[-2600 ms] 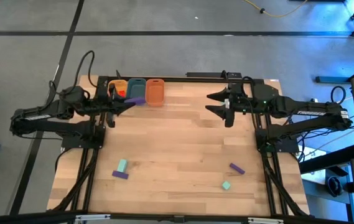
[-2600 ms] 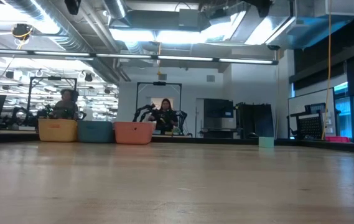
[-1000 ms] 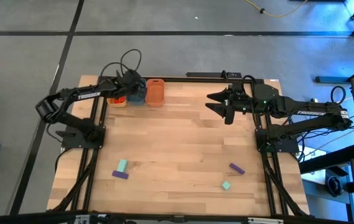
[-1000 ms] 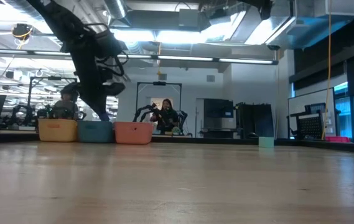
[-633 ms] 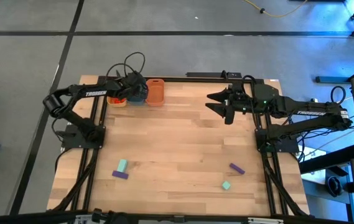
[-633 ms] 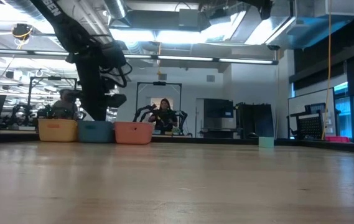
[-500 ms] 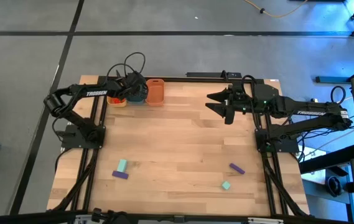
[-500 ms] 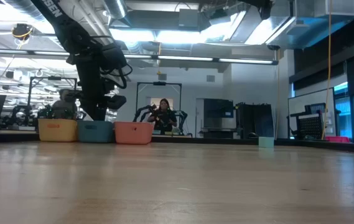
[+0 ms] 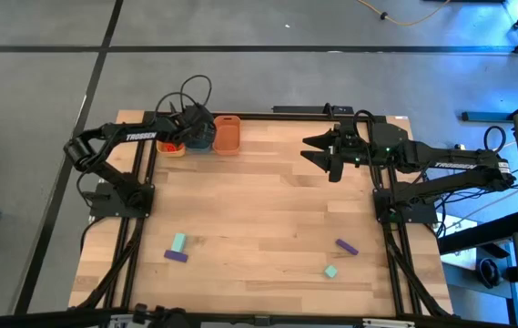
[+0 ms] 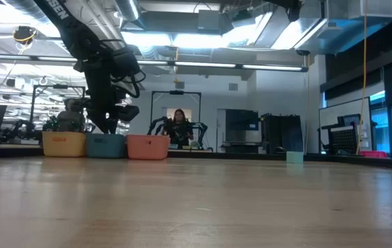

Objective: Sort & place blocks by color
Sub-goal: Put the right violet block into the blue bin

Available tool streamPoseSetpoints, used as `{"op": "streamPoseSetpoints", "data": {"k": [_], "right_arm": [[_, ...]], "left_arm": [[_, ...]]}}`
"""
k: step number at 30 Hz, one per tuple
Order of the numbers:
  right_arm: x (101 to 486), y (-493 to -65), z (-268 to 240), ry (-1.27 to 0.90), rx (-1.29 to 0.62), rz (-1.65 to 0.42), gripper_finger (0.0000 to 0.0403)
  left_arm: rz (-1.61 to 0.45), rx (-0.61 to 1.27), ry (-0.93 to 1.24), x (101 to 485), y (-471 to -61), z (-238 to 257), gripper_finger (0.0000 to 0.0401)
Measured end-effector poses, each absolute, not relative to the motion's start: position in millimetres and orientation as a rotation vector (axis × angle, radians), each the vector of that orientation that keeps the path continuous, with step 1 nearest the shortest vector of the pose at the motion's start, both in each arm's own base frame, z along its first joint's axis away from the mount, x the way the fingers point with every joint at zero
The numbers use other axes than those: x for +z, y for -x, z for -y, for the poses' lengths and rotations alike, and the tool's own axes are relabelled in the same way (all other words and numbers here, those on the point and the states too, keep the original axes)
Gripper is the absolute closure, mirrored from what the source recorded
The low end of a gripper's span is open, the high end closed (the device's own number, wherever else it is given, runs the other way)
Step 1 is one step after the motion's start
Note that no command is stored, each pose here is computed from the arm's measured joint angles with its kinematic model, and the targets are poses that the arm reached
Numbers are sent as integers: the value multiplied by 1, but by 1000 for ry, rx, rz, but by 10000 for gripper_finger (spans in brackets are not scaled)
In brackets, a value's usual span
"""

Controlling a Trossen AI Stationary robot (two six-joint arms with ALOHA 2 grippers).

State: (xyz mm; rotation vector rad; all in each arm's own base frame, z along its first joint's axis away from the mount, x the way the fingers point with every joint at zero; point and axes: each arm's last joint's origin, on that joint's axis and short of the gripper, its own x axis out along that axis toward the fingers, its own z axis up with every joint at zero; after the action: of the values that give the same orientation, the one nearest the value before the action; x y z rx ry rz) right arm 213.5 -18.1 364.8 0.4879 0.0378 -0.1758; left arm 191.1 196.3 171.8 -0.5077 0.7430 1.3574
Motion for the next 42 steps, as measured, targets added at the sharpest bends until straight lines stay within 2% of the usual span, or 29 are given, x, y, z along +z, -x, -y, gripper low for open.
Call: {"op": "streamPoseSetpoints", "data": {"k": [6,12,15,20,29,36,42], "right_arm": [[365,-213,18,-487,-176,-38,124],[365,-213,18,-461,-176,-40,124],[365,-213,18,-460,-176,-40,124],[365,-213,18,-430,-175,-43,124],[365,-213,18,-410,-175,-45,124],[365,-213,18,-406,-174,-46,124],[365,-213,18,-406,-174,-46,124]], "left_arm": [[-712,1278,587,178,-189,-202,307],[-517,1176,568,226,-189,-200,307],[-357,1005,518,262,-187,-189,308],[-162,584,395,314,-184,-146,311],[-8,110,259,358,-174,-47,311],[56,52,207,367,-175,-7,311],[102,90,174,369,-180,1,311]]}}
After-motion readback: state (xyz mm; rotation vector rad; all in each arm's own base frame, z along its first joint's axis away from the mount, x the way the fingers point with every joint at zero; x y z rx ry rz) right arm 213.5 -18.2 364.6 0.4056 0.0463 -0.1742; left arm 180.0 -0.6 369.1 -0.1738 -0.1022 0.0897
